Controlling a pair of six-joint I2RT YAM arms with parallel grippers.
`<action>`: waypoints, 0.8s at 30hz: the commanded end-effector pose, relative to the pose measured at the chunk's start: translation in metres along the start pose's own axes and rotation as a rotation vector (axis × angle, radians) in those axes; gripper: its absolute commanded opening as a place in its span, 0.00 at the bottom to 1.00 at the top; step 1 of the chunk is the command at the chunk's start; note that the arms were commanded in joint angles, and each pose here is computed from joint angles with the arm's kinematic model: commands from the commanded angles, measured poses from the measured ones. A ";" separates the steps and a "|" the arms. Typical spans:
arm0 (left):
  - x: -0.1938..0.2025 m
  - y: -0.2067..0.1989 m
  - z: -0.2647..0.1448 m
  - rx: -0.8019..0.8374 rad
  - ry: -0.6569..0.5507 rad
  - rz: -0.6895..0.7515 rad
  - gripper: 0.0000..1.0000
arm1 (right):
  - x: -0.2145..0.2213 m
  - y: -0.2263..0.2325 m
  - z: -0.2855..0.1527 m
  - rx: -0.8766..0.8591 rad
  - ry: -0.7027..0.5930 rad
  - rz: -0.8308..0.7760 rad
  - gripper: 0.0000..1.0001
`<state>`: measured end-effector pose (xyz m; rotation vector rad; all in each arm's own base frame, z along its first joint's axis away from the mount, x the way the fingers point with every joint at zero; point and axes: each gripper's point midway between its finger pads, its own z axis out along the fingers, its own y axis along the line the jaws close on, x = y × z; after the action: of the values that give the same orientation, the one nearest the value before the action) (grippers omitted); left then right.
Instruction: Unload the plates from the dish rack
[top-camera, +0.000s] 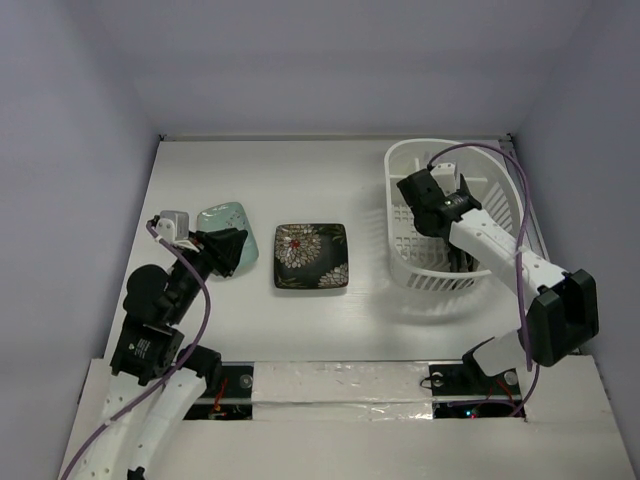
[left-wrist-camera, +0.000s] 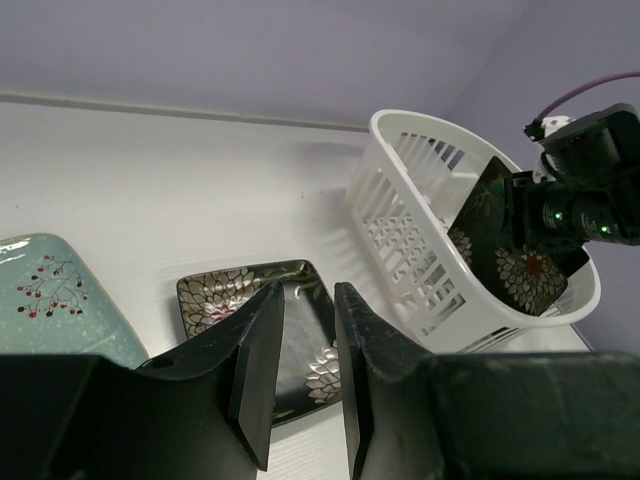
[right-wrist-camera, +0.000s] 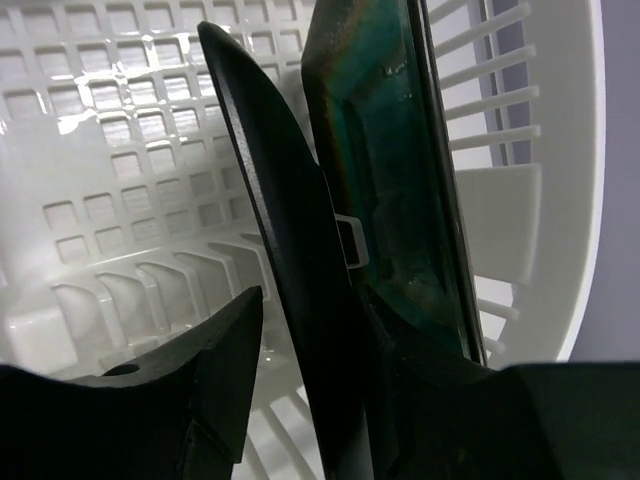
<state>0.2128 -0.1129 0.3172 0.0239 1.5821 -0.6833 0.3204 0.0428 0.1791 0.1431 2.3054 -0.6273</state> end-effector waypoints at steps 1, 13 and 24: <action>-0.019 -0.014 -0.004 0.050 -0.067 0.013 0.25 | -0.018 -0.008 -0.007 0.021 -0.012 -0.010 0.46; -0.027 -0.023 -0.016 0.081 -0.104 0.020 0.28 | -0.021 -0.036 -0.011 0.180 0.034 -0.121 0.17; -0.027 -0.024 -0.018 0.086 -0.105 0.019 0.29 | -0.036 -0.041 -0.027 0.235 -0.015 -0.202 0.00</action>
<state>0.1956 -0.1159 0.3309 0.0544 1.5176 -0.7181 0.3128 0.0273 0.1937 -0.0032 2.3864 -0.9266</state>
